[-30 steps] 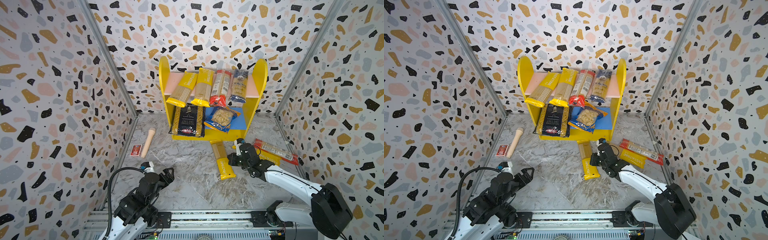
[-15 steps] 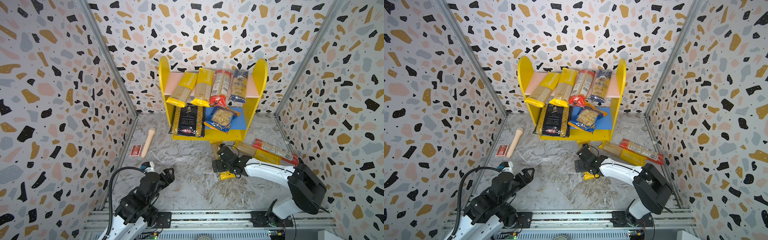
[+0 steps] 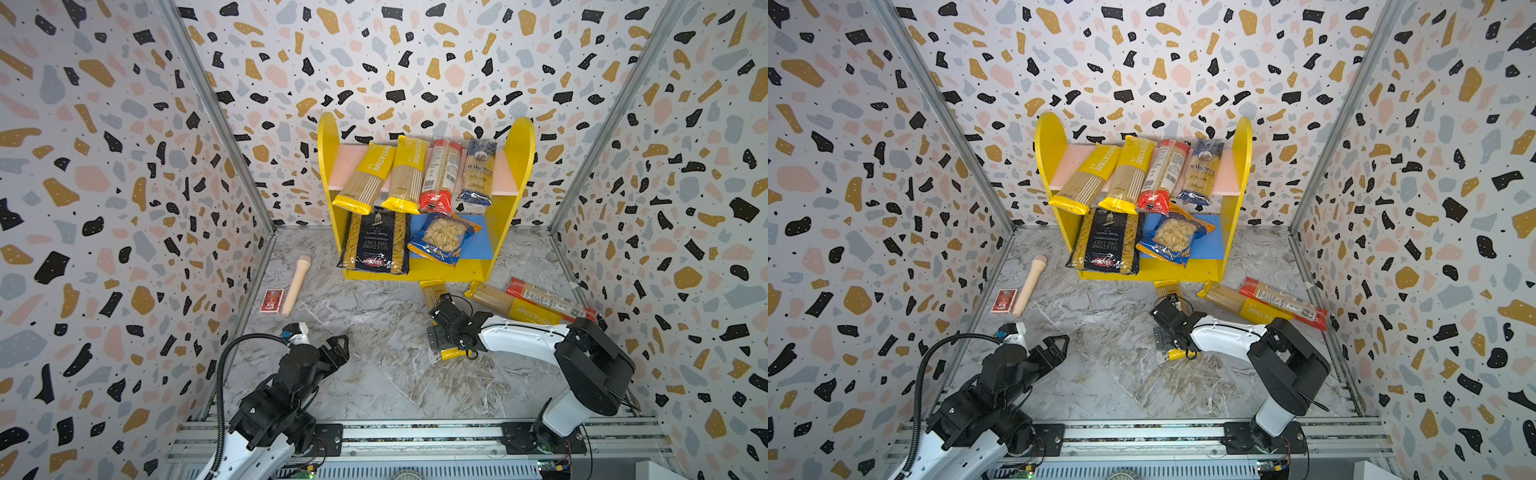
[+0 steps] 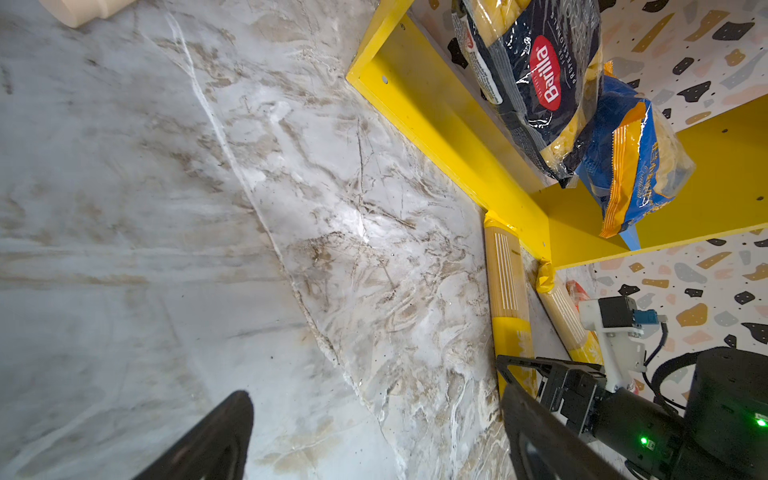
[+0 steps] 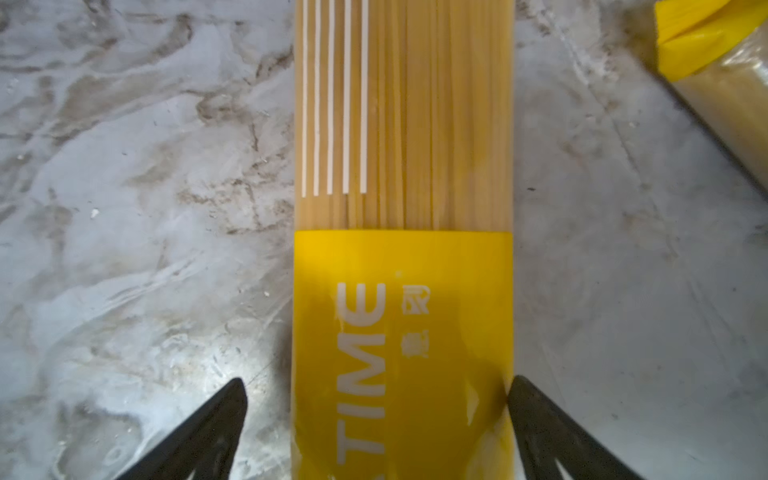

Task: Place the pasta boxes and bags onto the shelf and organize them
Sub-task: 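Lift the Pastatime pack with the right gripper and turn it upright, then carry the Pastatime pack to the shelf front and lower it against the base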

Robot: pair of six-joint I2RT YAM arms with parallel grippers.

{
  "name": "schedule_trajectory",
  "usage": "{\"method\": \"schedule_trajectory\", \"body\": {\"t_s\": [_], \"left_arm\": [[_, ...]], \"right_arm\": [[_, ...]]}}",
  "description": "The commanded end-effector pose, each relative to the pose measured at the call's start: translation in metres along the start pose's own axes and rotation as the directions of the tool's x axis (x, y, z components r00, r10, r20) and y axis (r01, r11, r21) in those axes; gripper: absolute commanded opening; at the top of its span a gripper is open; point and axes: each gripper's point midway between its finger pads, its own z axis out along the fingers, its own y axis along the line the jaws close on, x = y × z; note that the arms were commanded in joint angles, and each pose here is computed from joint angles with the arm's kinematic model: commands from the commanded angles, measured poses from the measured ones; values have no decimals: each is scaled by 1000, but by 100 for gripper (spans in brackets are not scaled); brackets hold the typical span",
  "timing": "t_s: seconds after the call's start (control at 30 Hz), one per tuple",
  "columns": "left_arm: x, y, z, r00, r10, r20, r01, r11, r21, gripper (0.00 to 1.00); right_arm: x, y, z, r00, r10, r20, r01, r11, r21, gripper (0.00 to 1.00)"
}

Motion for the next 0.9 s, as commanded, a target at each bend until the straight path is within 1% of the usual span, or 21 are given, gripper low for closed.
{"method": "schedule_trajectory", "body": {"t_s": [0.0, 0.17, 0.2, 0.23, 0.3, 0.37, 0.4, 0.43, 0.5, 0.6, 0.67, 0.73, 0.87], "left_arm": [[-2, -5, 3, 1000, 14, 8, -14, 1000, 24, 94], [-1, -5, 4, 1000, 14, 7, -14, 1000, 24, 94], [0, -4, 4, 1000, 15, 5, -15, 1000, 22, 94], [0, -3, 4, 1000, 15, 5, -15, 1000, 20, 94], [0, -4, 5, 1000, 15, 4, -15, 1000, 22, 94], [-1, -4, 4, 1000, 14, 8, -14, 1000, 23, 94], [-1, -4, 5, 1000, 14, 9, -14, 1000, 22, 94], [-2, -5, 5, 1000, 14, 10, -14, 1000, 24, 94], [-2, -6, 5, 1000, 16, 10, -16, 1000, 23, 94], [-3, -7, 5, 1000, 19, 11, -19, 1000, 21, 94], [-4, -8, 5, 1000, 22, 12, -22, 1000, 20, 94], [-6, -8, 4, 1000, 24, 18, -24, 1000, 19, 94], [-8, -9, 4, 999, 24, 22, -24, 1000, 18, 94]], "right_arm": [[9, -10, 6, 999, 7, -45, -6, 1000, 6, 98], [22, -9, 22, 995, 16, -103, -16, 1000, -3, 97], [23, -9, 24, 994, 20, -111, -21, 1000, -8, 96], [26, -9, 27, 992, 24, -123, -27, 999, -18, 92], [30, -9, 31, 989, 31, -144, -35, 999, -29, 79], [34, -9, 35, 987, 31, -159, -38, 998, -40, 60], [36, -9, 37, 985, 33, -168, -41, 998, -45, 46], [37, -9, 38, 984, 35, -173, -44, 998, -50, 36], [39, -6, 39, 982, 37, -184, -53, 995, -82, 22], [36, 1, 37, 982, 67, -175, -97, 980, -173, 13], [30, 4, 31, 984, 100, -151, -135, 959, -249, 10], [19, 6, 21, 986, 131, -104, -158, 936, -313, 10], [2, 4, 3, 986, 165, -26, -163, 914, -370, 7]]}}
